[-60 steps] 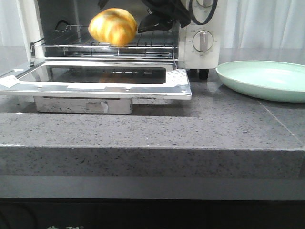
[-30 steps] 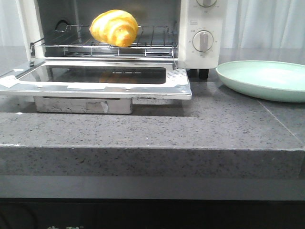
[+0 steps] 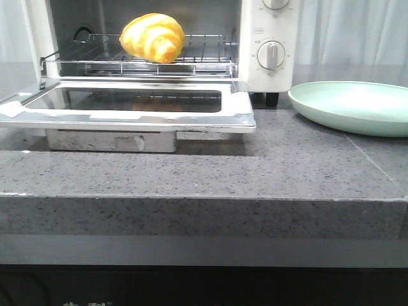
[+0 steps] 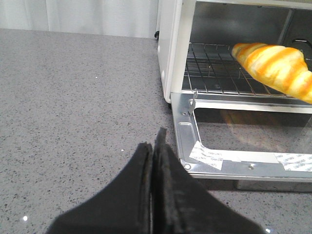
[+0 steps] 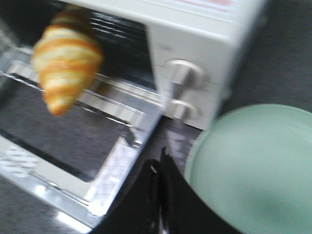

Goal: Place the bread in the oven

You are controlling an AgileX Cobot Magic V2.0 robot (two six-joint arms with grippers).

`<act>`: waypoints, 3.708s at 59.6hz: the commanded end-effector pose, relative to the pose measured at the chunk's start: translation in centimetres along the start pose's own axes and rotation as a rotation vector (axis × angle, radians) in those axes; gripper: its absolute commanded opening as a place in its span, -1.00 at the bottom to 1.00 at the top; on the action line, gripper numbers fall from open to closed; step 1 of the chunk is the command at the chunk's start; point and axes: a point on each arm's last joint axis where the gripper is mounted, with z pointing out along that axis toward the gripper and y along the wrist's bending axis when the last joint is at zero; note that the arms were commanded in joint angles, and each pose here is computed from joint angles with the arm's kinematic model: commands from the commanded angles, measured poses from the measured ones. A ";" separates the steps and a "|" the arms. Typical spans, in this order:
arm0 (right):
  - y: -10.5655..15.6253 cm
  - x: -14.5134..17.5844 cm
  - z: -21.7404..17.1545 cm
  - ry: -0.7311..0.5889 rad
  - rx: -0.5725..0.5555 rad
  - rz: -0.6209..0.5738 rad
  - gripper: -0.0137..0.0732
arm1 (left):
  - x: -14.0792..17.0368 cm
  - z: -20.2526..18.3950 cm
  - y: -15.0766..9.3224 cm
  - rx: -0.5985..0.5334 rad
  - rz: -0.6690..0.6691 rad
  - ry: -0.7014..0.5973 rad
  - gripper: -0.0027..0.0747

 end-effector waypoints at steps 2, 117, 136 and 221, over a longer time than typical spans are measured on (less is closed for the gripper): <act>-1.3 -0.2 -4.3 -0.113 0.142 0.000 -0.83 | -1.5 -0.2 0.0 0.000 -0.012 -0.094 -0.98; -3.1 23.1 -11.3 -0.759 0.015 -0.041 -0.83 | 1.7 -2.1 0.2 -0.032 0.017 -0.163 -0.98; -3.1 23.1 -11.3 -0.759 0.015 -0.041 -0.83 | 7.7 -1.7 0.7 -0.076 0.014 -0.187 -0.98; -4.1 26.7 -7.5 -0.778 0.143 -0.059 -0.83 | 9.9 -0.9 0.9 -0.084 0.028 -0.168 -0.98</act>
